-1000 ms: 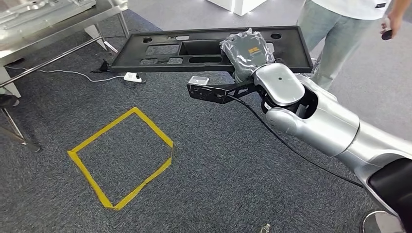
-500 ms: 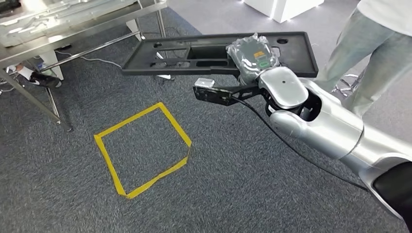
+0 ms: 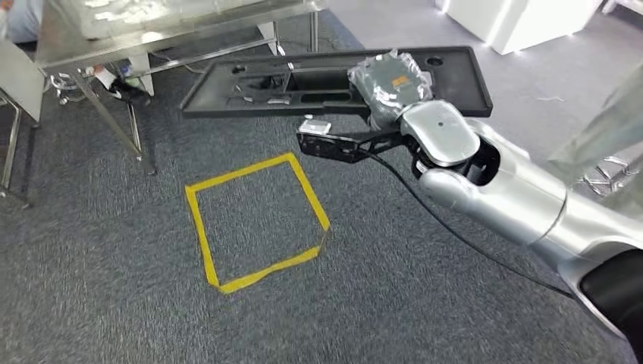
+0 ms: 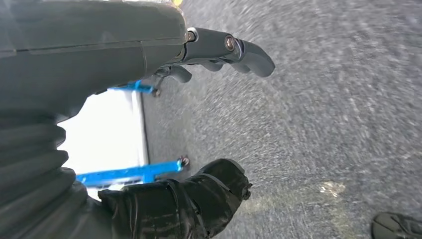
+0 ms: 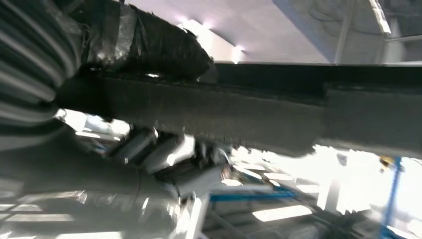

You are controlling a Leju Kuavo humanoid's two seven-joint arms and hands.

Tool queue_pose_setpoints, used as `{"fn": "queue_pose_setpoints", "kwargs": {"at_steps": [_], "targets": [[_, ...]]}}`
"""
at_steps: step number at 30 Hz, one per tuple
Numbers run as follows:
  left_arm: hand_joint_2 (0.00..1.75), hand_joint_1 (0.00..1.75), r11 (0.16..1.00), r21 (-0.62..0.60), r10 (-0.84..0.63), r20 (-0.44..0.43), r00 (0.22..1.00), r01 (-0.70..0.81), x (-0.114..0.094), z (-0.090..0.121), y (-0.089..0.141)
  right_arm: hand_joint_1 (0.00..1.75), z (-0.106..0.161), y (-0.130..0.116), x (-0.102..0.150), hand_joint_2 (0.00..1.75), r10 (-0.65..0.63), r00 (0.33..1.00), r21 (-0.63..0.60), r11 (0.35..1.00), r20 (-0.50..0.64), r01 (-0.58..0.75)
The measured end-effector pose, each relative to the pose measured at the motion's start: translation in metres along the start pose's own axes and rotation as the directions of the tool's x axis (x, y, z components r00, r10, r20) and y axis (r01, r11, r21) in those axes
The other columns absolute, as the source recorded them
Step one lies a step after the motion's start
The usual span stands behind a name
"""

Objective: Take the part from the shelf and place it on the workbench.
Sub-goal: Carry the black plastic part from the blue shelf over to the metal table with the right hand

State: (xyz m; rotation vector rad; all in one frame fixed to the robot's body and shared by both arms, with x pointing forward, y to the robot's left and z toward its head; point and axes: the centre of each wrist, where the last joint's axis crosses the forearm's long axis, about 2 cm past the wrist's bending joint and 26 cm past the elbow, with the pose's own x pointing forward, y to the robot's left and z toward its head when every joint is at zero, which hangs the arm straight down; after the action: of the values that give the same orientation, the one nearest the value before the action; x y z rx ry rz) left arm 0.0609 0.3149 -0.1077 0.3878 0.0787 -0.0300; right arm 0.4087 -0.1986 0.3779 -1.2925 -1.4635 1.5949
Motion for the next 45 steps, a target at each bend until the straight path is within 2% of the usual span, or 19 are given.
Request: {"fn": "queue_pose_setpoints", "kwargs": {"at_steps": [6, 18, 45], "targets": [[1.75, 0.0, 1.0, -0.004, -0.001, 0.004, 1.0, 0.001, 0.0022, 0.0005, -0.0001, 1.75, 0.0005, 0.0047, -0.0002, 1.75, -0.001, 1.0, 0.014, 1.0, -0.002, 0.001], [1.75, 0.0, 1.0, -0.009, -0.006, -0.004, 1.0, 0.006, -0.0008, 0.0006, -0.0023, 1.75, -0.0008, -0.0008, -0.002, 1.75, 0.003, 1.0, -0.033, 0.999, 0.005, -0.003], [1.75, 0.0, 1.0, -0.008, -0.012, -0.013, 1.0, 0.012, 0.0008, 0.0001, 0.0, 1.75, -0.0014, -0.0036, -0.0043, 1.75, 0.023, 1.0, -0.046, 0.999, -0.016, -0.024]]}}
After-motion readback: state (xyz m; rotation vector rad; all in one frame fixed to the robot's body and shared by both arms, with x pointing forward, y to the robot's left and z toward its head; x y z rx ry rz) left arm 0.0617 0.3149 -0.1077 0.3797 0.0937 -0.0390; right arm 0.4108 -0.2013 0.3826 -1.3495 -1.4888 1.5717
